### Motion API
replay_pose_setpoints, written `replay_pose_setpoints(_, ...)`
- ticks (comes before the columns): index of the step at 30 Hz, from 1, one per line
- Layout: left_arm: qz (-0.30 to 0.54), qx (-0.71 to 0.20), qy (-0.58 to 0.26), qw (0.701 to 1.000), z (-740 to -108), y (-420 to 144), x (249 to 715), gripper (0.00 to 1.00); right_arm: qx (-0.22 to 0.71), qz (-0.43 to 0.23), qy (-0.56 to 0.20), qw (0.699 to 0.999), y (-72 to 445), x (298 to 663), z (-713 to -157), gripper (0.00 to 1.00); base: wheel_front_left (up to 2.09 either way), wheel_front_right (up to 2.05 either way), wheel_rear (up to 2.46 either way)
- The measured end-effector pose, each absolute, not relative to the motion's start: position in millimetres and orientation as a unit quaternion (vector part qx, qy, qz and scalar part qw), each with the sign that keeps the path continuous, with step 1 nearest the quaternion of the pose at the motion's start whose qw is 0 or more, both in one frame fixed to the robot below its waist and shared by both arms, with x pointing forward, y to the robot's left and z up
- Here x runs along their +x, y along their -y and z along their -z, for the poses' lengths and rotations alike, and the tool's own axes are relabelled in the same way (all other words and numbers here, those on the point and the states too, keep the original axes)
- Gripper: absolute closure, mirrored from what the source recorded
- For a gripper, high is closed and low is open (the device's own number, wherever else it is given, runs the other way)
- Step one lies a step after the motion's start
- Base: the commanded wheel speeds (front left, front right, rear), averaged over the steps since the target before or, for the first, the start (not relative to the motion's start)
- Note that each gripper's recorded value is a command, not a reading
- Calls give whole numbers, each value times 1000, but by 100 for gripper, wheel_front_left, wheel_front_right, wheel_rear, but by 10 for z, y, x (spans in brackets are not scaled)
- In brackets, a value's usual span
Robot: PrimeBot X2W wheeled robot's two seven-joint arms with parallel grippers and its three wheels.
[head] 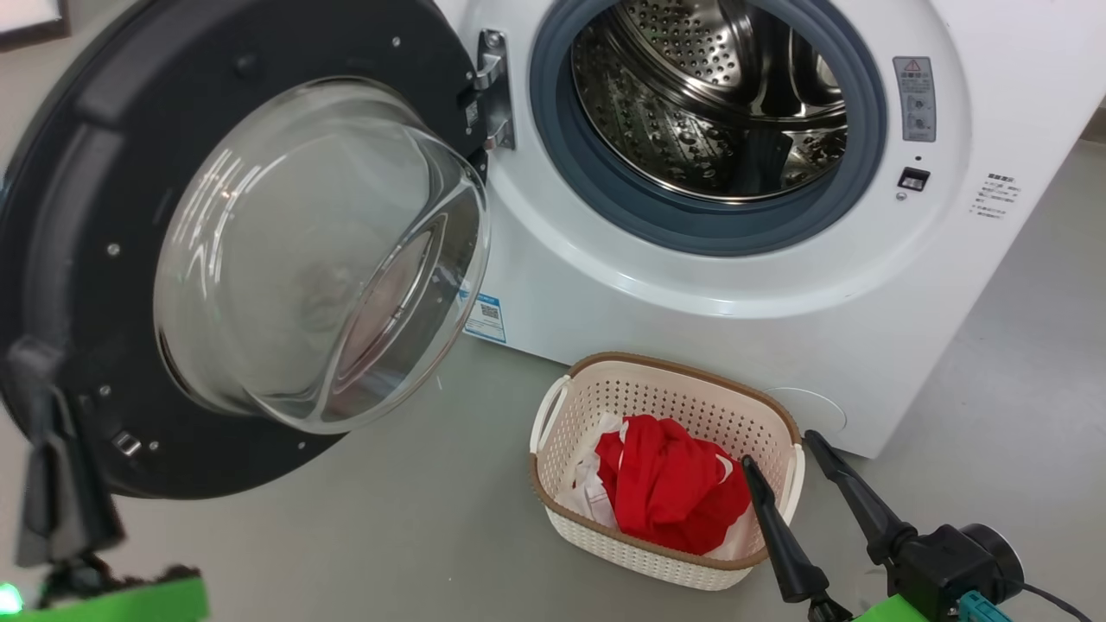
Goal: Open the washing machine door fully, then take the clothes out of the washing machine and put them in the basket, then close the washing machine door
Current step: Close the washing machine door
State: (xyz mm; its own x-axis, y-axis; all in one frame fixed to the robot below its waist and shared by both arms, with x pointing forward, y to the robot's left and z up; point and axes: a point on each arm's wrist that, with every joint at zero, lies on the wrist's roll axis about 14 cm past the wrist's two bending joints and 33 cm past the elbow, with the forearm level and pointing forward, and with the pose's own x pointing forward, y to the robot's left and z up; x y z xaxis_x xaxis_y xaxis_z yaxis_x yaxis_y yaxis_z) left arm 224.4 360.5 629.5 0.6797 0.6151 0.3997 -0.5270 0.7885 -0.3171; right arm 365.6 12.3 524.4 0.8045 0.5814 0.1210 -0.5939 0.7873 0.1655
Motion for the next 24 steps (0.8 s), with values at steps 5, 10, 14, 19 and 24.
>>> replay_pose_setpoints(5,-315,-141,304,888,-6523,-3884,2265,100,96,-304,30,947,-74,3662,-5244,0,0,0,0)
replay_pose_setpoints(10,-316,-211,348,857,-6704,-4179,2313,100,92,-300,34,949,-39,3657,-5260,0,0,0,0)
replay_pose_setpoints(14,-317,-291,357,829,-6744,-4431,2402,100,92,-297,35,950,-18,3654,-5264,0,0,0,0)
replay_pose_setpoints(19,-310,-383,356,794,-6736,-4684,2524,100,92,-293,36,951,10,3649,-5267,0,0,0,0)
replay_pose_setpoints(24,-307,-447,346,766,-6720,-4835,2616,100,91,-289,36,952,36,3643,-5270,0,0,0,0)
